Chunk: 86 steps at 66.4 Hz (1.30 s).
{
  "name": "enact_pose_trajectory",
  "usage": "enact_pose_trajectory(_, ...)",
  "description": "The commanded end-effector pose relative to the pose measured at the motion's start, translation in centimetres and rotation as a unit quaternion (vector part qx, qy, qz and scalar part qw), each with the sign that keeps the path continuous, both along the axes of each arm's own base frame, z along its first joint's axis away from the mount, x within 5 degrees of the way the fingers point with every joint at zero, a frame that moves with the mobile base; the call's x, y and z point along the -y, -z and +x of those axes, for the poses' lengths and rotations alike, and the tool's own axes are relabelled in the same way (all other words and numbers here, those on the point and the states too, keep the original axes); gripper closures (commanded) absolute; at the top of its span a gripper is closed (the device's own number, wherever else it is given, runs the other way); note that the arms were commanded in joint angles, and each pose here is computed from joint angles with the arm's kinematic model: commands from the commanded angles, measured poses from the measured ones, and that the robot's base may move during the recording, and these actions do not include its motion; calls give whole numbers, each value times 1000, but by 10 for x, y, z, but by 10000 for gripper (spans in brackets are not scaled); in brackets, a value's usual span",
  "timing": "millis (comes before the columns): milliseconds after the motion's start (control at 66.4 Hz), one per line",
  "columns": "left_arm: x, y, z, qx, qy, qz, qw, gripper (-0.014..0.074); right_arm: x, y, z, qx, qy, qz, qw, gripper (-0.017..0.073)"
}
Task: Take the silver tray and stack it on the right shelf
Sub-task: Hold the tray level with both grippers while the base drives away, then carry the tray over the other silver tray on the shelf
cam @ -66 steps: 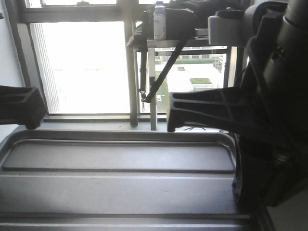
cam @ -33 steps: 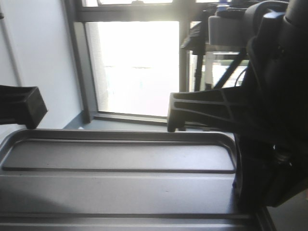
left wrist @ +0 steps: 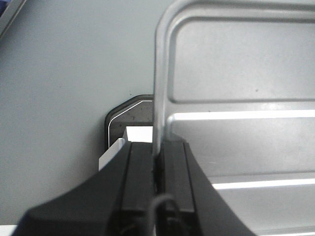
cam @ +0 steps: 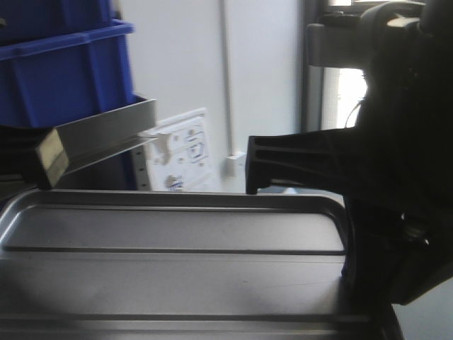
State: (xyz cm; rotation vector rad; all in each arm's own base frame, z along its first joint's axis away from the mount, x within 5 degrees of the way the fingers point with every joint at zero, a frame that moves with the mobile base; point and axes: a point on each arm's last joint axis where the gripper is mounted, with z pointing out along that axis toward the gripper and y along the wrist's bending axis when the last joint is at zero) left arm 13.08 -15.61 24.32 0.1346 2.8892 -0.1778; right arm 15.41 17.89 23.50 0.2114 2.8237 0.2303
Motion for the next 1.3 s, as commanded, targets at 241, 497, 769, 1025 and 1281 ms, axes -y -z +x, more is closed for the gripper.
enact_pose_trajectory(241, -4, -10, -1, 14, 6, 13, 1000, 694, 6, -13, 1, 22, -3, -10, 1000, 482)
enact_pose_trajectory(497, -4, -10, -1, 14, 6, 13, 1000, 694, 6, -13, 1, 22, -3, -11, 1000, 482)
enact_pose_trajectory(769, -4, -10, -1, 14, 6, 13, 1000, 694, 6, -13, 1, 21, -3, -12, 1000, 482)
enact_pose_trajectory(1025, -4, -10, -1, 14, 6, 13, 1000, 694, 6, -13, 1, 21, -3, -12, 1000, 482)
enact_pose_trajectory(1281, -4, -10, -1, 14, 6, 13, 1000, 694, 6, -13, 1, 21, -3, -12, 1000, 482)
